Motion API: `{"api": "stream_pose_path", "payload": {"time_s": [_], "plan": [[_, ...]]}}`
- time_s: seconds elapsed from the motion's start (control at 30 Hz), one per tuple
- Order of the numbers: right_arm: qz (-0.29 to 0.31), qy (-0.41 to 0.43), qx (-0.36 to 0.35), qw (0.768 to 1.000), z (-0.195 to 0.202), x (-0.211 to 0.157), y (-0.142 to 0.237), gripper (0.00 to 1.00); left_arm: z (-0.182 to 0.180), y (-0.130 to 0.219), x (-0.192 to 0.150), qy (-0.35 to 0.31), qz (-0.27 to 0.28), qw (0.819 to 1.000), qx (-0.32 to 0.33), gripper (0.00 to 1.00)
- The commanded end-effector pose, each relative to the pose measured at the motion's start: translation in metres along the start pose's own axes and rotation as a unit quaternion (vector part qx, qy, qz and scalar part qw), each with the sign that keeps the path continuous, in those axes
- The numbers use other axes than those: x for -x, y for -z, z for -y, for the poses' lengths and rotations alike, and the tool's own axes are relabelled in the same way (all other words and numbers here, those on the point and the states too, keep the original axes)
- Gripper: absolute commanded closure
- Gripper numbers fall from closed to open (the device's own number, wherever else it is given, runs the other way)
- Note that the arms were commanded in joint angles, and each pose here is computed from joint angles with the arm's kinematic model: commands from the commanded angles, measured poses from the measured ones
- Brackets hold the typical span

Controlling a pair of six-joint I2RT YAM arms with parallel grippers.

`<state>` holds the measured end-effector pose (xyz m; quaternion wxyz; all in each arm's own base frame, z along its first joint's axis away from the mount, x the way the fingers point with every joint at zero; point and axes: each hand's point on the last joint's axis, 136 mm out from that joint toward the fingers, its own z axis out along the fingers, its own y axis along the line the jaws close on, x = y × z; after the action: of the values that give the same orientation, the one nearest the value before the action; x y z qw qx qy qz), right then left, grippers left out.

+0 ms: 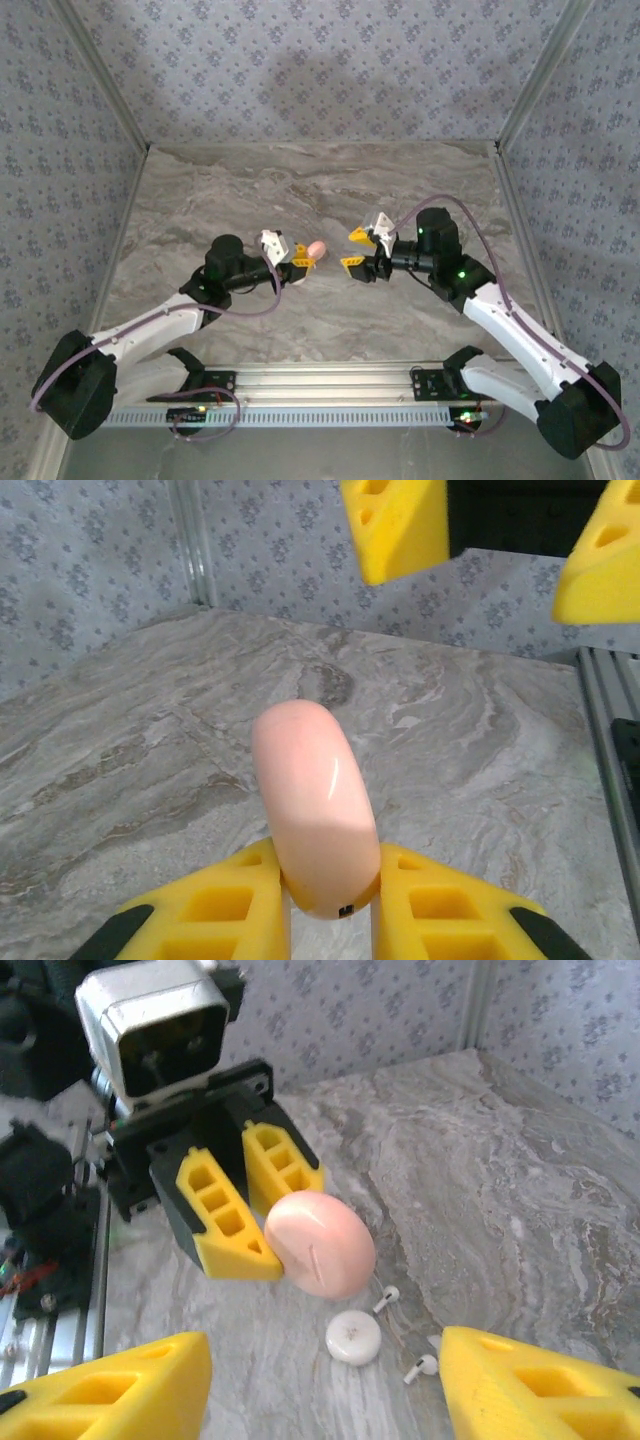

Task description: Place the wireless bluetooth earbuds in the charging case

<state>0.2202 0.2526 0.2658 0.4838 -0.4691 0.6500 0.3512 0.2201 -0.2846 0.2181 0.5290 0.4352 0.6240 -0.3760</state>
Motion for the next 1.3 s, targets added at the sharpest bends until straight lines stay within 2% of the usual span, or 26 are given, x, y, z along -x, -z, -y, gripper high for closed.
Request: {"api": "stream_pose_path", "payload": {"time_s": [0.0,0.23,0.4,0.8,0.97,1.17,1.27], "plan": [[-0.02,0.051,0.056,0.997,-0.011,0.004,0.003,0.39,0.01,-0.001,0.028,-0.009,0.025,0.998,-0.051,0.78],[-0.056,0.074,0.115,0.989,-0.017,-0.001,-0.004,0.43,0.018,0.001,0.031,-0.023,0.024,0.996,-0.084,0.78],[-0.059,0.095,0.137,0.984,-0.019,-0.002,-0.011,0.44,0.023,0.002,0.033,-0.028,0.024,0.994,-0.099,0.78],[-0.067,0.088,0.192,0.975,-0.023,0.0,-0.035,0.45,0.032,0.004,0.04,-0.03,0.035,0.991,-0.128,0.78],[-0.053,0.079,0.223,0.97,-0.029,0.005,-0.036,0.55,0.035,0.005,0.046,-0.03,0.043,0.989,-0.136,0.79],[-0.035,0.075,0.248,0.965,-0.037,0.012,-0.029,0.8,0.034,0.005,0.044,-0.029,0.039,0.99,-0.133,0.78],[-0.051,0.076,0.234,0.968,-0.035,0.009,-0.026,0.84,0.031,0.004,0.041,-0.027,0.032,0.991,-0.123,0.73]]}}
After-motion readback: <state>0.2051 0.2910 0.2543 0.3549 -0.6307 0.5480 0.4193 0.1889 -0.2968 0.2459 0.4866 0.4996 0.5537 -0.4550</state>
